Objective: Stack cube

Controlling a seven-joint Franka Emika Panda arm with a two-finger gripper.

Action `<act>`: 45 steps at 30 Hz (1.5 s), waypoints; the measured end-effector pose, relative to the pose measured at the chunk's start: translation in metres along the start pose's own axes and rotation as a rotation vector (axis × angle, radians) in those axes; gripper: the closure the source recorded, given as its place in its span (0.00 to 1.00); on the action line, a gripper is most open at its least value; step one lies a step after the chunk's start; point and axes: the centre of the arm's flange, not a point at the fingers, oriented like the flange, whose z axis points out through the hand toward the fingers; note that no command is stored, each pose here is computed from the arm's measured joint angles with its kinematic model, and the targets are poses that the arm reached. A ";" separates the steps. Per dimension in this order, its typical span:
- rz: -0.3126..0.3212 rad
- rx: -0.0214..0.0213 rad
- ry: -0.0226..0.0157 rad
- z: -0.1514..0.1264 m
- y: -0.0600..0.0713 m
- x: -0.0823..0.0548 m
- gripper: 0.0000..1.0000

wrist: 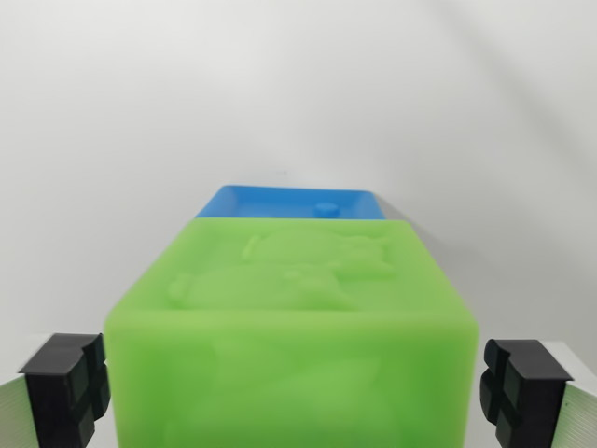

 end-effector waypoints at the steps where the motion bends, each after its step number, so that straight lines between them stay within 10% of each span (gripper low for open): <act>1: 0.000 -0.0002 0.0003 -0.002 0.000 0.000 0.00; 45: 0.001 -0.0063 0.0034 -0.154 0.000 0.000 0.00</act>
